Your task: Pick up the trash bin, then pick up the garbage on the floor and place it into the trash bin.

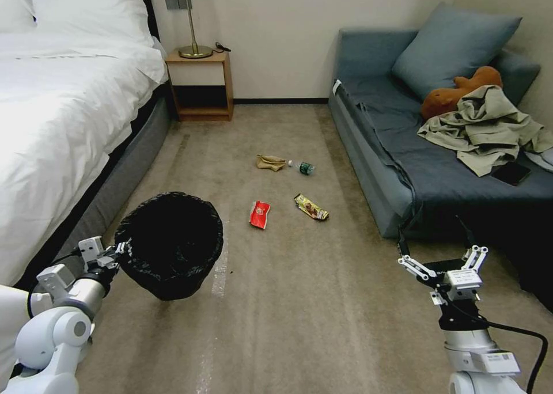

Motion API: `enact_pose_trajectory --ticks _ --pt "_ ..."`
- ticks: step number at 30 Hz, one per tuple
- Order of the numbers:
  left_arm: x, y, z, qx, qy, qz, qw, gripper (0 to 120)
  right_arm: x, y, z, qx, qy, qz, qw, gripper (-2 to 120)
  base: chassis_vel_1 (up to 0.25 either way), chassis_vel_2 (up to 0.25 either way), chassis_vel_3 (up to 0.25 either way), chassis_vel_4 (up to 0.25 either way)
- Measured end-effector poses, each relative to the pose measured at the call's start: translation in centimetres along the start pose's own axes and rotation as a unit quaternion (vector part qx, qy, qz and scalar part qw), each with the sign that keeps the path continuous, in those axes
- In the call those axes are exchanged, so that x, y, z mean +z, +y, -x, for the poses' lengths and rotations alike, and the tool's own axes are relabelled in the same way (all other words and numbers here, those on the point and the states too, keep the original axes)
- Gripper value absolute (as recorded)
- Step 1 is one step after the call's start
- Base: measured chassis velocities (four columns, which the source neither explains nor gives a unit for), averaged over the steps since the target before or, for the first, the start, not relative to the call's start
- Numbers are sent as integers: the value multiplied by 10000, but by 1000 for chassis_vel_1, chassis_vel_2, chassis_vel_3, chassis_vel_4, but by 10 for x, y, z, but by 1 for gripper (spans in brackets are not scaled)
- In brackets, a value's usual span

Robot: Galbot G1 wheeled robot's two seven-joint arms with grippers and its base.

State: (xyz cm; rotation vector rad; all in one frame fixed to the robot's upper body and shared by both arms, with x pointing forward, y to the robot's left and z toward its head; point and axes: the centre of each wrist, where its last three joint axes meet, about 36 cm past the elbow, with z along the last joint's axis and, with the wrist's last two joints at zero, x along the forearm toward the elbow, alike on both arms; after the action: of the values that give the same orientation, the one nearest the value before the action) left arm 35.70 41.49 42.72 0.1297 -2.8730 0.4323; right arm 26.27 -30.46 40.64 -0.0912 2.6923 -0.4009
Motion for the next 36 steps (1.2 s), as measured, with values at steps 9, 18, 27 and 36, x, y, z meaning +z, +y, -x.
enact_pose_trajectory --ticks 9,18,27,36 --pt "-7 6 1 -45 -93 15 9999 3 2 1 -1 -33 29 33 10000 100 0 0 0 0" --pt "-7 3 2 -8 -109 12 9999 3 2 1 -2 -26 29 52 10000 100 0 0 0 0" --pt "-7 3 0 -3 -126 22 9999 3 3 0 -4 -14 36 68 10000 100 0 0 0 0" --pt "-6 4 -1 -6 -146 10 9999 3 5 0 -6 0 64 83 9999 100 0 0 0 0"
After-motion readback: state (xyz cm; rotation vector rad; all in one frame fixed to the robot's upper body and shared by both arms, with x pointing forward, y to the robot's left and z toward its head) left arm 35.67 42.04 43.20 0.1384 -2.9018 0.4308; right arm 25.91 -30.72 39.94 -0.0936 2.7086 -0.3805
